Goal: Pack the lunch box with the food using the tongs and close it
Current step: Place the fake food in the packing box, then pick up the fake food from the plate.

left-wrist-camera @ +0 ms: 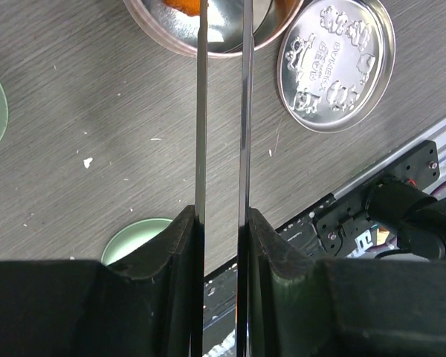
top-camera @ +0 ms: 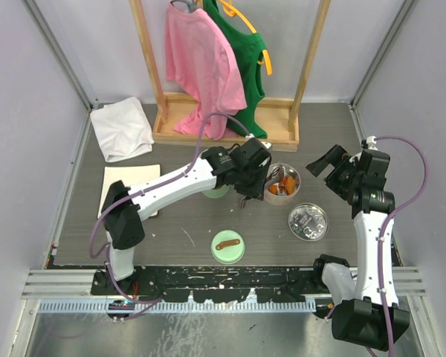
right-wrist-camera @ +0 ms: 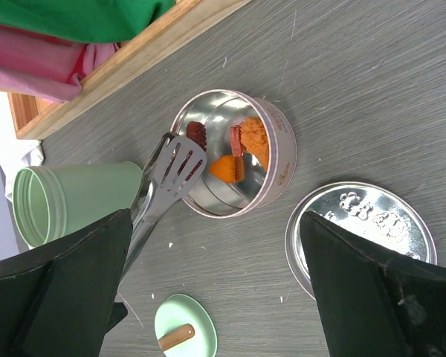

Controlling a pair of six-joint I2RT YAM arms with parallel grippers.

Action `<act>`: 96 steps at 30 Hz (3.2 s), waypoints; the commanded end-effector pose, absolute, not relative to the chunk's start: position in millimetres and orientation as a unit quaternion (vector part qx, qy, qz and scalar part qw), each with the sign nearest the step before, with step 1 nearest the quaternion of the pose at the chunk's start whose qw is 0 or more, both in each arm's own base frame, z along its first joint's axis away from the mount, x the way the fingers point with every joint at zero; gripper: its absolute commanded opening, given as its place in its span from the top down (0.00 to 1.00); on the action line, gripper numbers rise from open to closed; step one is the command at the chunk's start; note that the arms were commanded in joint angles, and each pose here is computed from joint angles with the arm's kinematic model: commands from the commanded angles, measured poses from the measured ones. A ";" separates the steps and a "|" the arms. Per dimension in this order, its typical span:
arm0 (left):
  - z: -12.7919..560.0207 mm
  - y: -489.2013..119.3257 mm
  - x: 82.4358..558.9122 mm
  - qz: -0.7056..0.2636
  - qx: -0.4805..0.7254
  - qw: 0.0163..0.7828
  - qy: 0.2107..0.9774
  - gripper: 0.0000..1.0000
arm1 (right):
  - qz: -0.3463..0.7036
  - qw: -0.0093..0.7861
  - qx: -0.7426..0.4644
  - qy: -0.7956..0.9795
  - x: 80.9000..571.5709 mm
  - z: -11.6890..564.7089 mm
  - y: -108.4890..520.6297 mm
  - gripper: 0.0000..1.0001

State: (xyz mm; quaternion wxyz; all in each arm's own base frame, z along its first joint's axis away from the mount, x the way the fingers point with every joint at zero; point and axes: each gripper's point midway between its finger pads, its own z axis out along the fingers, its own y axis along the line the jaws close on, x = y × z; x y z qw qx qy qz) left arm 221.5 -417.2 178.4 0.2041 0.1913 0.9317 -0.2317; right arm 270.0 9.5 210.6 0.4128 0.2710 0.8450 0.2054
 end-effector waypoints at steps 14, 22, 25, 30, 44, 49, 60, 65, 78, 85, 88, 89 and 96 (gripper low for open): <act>221.7 -416.7 235.5 -0.234 0.202 0.253 0.917 0.61 | 0.200 0.452 0.253 0.832 277.1 236.1 5.1 0.00; 278.4 -398.8 232.2 -0.270 0.193 0.313 0.890 0.63 | 0.203 0.451 0.253 0.831 278.1 237.3 6.1 0.00; 305.3 -377.7 231.8 -0.274 0.179 0.355 0.876 0.64 | 0.206 0.451 0.253 0.831 279.1 237.6 6.7 0.00; 330.9 -306.2 240.7 -0.233 0.099 0.433 0.865 0.66 | 0.212 0.448 0.255 0.830 279.1 235.4 8.4 0.00; 263.1 -77.9 202.8 -0.061 -0.181 0.374 0.908 0.64 | 0.233 0.443 0.258 0.827 281.1 234.6 14.5 0.00; 219.7 -66.1 177.6 -0.020 -0.178 0.289 0.941 0.66 | 0.233 0.441 0.258 0.827 280.9 232.9 14.9 0.00; 167.7 -64.3 154.4 0.025 -0.114 0.111 0.987 0.64 | 0.236 0.441 0.258 0.827 280.8 231.5 15.9 0.00; 168.9 -53.4 154.7 0.042 -0.133 0.109 0.984 0.61 | 0.233 0.443 0.257 0.827 280.9 232.8 14.7 0.00; 181.3 -29.3 159.6 0.087 -0.175 0.153 0.969 0.57 | 0.236 0.440 0.257 0.828 281.7 230.7 15.7 0.00; 173.7 -32.9 150.3 0.082 -0.170 0.125 0.974 0.55 | 0.238 0.438 0.257 0.828 282.1 230.3 16.5 0.00; 174.4 -29.2 145.1 0.090 -0.169 0.121 0.974 0.54 | 0.238 0.438 0.257 0.828 282.0 230.0 16.2 0.00; 173.8 -28.4 143.4 0.092 -0.167 0.117 0.975 0.53 | 0.239 0.438 0.257 0.828 282.0 230.0 16.4 0.00; 158.9 -30.7 138.2 0.095 -0.157 0.088 0.979 0.53 | 0.241 0.437 0.256 0.828 282.5 229.4 17.3 0.00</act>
